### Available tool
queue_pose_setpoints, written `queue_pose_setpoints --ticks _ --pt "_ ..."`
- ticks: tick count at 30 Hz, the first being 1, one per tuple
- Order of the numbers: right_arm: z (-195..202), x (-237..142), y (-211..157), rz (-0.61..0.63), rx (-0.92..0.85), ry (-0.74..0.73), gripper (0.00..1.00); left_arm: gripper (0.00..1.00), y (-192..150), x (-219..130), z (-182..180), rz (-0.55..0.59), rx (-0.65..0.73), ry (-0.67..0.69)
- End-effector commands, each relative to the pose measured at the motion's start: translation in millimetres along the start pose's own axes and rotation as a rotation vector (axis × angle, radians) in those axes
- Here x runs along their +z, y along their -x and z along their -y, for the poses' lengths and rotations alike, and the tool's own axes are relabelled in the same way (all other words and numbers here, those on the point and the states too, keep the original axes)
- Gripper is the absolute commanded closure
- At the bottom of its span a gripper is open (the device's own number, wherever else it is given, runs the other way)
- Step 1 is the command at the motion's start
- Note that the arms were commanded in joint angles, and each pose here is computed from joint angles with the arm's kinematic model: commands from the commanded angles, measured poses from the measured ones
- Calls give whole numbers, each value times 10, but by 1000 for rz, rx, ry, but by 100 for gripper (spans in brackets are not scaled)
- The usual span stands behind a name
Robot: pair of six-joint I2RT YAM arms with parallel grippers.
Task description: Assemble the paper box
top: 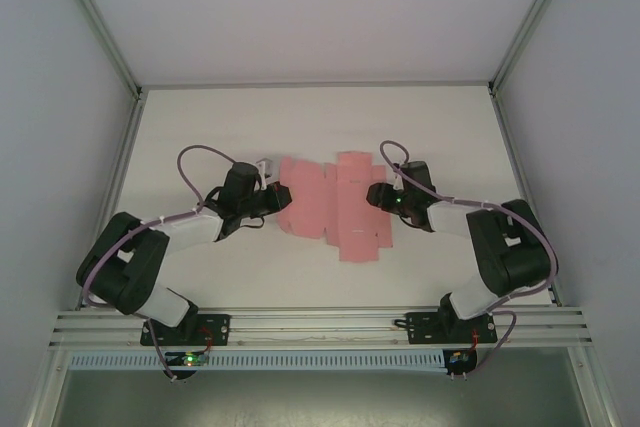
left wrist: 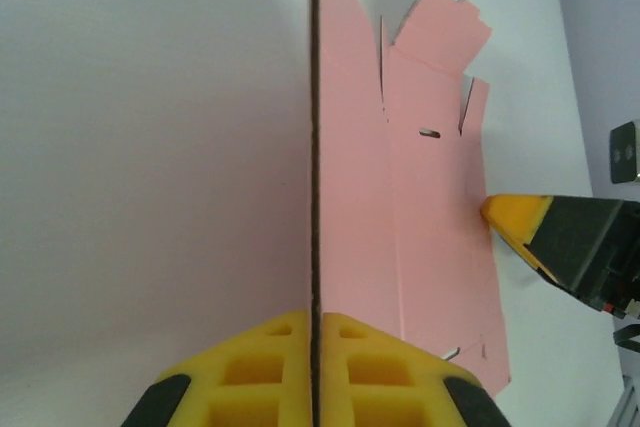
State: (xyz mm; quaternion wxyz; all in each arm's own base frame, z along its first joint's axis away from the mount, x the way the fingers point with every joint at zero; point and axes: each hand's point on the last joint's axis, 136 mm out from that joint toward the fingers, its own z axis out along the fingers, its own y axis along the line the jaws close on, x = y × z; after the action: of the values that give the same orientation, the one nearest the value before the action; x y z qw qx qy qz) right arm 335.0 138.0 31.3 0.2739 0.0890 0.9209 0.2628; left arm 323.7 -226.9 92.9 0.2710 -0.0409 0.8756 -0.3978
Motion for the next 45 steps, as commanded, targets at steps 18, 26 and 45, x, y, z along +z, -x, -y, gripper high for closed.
queue_pose_setpoints --ticks 18,26,45 --pt "-1299 -2102 392 444 -385 662 7 100 -46 -2227 1888 439 603 -674" --pt "-1692 -2507 230 457 -485 931 28 100 -1 -2440 1735 575 537 -616" --pt "-1847 -2397 305 402 -538 865 100 89 295 -2127 1117 606 317 -277"
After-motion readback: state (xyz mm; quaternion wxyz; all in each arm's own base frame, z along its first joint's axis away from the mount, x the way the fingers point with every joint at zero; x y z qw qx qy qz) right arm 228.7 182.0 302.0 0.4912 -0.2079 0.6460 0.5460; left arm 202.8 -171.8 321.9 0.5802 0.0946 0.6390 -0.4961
